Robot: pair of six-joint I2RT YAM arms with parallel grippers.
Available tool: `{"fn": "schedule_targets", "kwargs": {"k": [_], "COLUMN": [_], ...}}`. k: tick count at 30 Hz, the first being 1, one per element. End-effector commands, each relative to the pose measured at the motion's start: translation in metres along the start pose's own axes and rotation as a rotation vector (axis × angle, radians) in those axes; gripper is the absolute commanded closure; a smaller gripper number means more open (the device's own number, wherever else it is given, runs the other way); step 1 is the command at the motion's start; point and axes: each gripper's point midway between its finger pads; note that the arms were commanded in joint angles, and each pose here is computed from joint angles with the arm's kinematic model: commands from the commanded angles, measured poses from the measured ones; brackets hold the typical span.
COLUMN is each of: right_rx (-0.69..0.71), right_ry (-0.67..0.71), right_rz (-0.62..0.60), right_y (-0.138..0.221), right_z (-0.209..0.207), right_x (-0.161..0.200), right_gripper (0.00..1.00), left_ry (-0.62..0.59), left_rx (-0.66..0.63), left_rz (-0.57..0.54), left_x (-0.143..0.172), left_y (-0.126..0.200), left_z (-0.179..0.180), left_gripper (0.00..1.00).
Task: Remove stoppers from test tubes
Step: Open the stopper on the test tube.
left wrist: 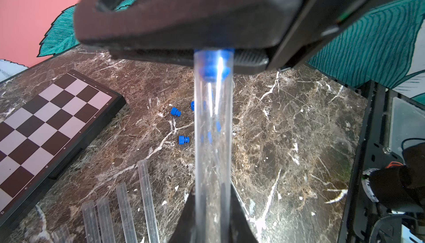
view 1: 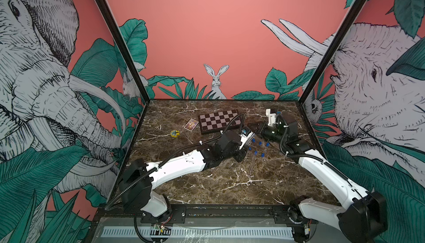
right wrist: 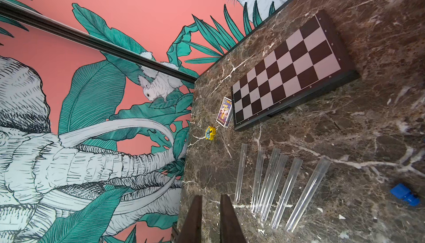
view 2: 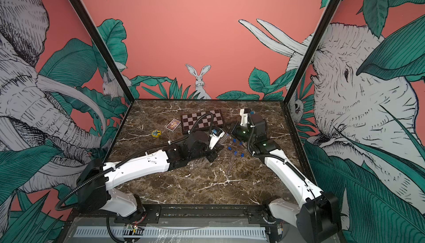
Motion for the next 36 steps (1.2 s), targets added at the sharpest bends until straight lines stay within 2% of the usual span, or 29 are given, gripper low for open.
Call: {"fn": "schedule_targets", "kwargs": {"k": [1,7,13,19,26,33,36], "right_rx": [0.04,0.195,0.162,0.171,0.373,0.526,0.537], "right_ry": [0.101,0.311,0.291,0.296,0.397,0.424,0.41], "right_rz": [-0.114,-0.128,-0.154,-0.201,-0.25,-0.193,-0.171], "right_y": [0.013,0.025,0.022,0.031,0.058,0.06,0.055], "right_z": [0.009,0.001,0.003,0.008,-0.024,-0.076,-0.092], "right_x": [-0.03,-0.028,-0.028,-0.039,-0.043,-0.013,0.002], "right_gripper": [1.0,1.0,1.0,1.0,1.0,1.0,1.0], "left_ry": [-0.011,-0.011,-0.019,-0.002,0.12,0.185,0.2], "left_rx": [-0.035,0.001,0.008,-0.023,-0.115,-0.197,-0.231], "left_rz": [0.041,0.01,-0.01,0.016,0.105,0.217,0.244], "left_x": [0.006,-0.015,-0.024,-0.01,0.016,0.052,0.064], "left_y": [0.01,0.025,0.033,0.02,-0.008,-0.053,-0.066], "left_z": [0.006,-0.006,-0.009,0.0,0.035,0.058,0.066], "left_gripper": [1.0,1.0,1.0,1.0,1.0,1.0,1.0]}}
Point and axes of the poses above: each gripper's point midway between its finger pads, its own y axis back along the fingers, its own z axis along the line the jaws close on, x = y × z, and after that the axes turned 15 degrees about y, right-handed
